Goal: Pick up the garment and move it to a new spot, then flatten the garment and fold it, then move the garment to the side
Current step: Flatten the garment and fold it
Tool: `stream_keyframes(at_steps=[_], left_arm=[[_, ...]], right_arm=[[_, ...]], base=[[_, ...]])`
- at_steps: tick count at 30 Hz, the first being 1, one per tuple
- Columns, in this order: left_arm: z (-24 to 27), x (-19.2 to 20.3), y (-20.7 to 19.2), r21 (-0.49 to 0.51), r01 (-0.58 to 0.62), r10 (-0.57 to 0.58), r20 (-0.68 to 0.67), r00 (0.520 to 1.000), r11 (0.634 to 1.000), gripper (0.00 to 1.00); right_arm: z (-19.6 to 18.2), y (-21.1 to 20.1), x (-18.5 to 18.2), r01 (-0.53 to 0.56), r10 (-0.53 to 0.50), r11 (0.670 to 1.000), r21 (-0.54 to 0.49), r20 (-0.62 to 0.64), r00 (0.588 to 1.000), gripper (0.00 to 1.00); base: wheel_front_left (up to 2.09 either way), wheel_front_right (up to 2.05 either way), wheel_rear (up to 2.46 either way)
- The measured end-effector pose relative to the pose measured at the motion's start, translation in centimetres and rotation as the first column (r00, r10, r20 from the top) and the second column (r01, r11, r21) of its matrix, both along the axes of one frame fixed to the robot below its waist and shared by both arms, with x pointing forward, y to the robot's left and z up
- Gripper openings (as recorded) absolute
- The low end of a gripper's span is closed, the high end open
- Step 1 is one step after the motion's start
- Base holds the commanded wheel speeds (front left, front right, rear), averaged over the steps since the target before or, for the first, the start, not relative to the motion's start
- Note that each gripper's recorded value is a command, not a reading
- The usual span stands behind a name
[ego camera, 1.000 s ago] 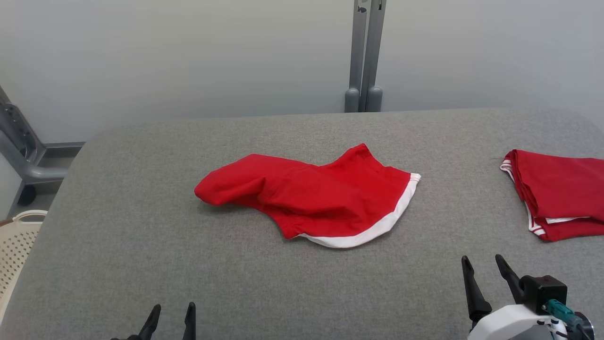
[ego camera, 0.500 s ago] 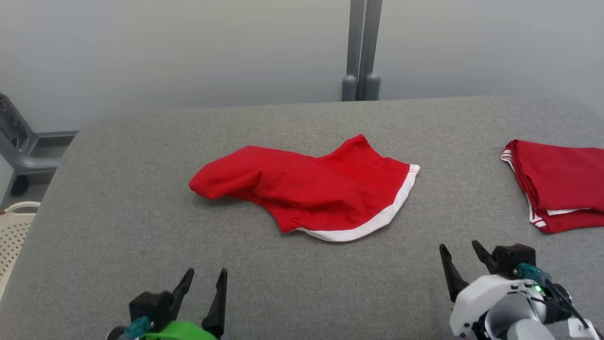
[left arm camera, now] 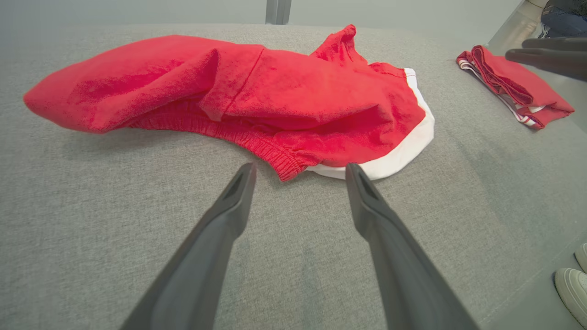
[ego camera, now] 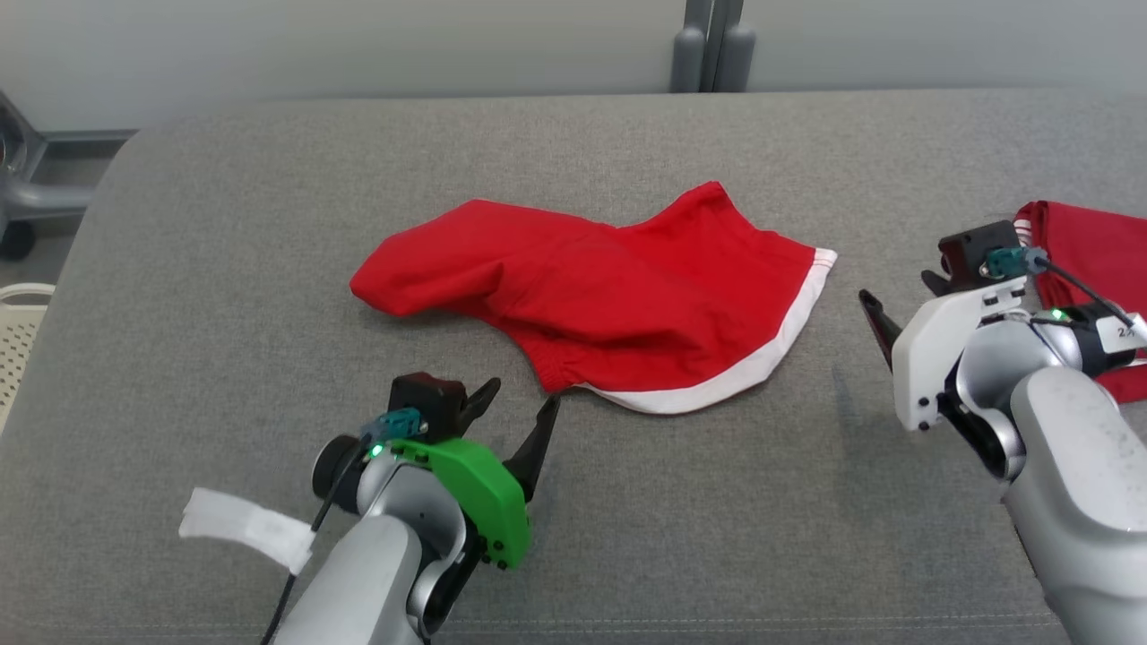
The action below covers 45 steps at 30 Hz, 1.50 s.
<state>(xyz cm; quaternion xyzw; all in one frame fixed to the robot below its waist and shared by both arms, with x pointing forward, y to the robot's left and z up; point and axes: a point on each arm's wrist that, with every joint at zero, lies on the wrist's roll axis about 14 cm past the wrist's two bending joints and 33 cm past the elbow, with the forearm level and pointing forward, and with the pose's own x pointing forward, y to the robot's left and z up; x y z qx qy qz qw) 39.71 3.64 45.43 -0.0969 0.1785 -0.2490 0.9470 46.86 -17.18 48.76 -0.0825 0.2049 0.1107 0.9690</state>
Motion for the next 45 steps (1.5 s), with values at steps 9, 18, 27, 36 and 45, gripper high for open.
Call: stream_keyframes(at_steps=[9,18,27,36,45], left_arm=[[-3.2,2.3,-1.0,0.024,0.049,-0.045,-0.126,0.991,0.999,1.0],[-5.3,2.7,-1.6,-0.029,0.058,-0.063,-0.21,0.976,0.998,1.0],[-5.6,3.0,-2.7,-0.049,0.086,-0.096,-0.238,0.967,0.995,1.0],[-5.7,3.9,-3.3,-0.059,0.074,-0.086,-0.253,0.964,0.996,0.44],[-6.9,3.7,-2.5,-0.04,0.056,-0.065,-0.285,0.956,0.998,0.0]], right_arm=[[-2.8,-0.4,5.0,-0.032,0.025,0.997,-0.074,-0.096,0.995,1.0],[-6.0,0.3,7.9,-0.055,0.042,0.995,-0.089,-0.149,0.988,1.0],[-8.2,0.0,8.5,-0.046,0.025,0.994,-0.096,-0.205,0.978,1.0],[-9.8,0.8,8.6,-0.02,0.012,0.999,-0.029,-0.251,0.968,1.0],[-11.0,2.0,8.7,-0.013,0.019,1.0,0.021,-0.309,0.951,0.06]], base=[[0.0,0.0,0.0],[0.0,0.0,0.0],[0.0,0.0,0.0],[0.0,0.0,0.0],[0.0,0.0,0.0]])
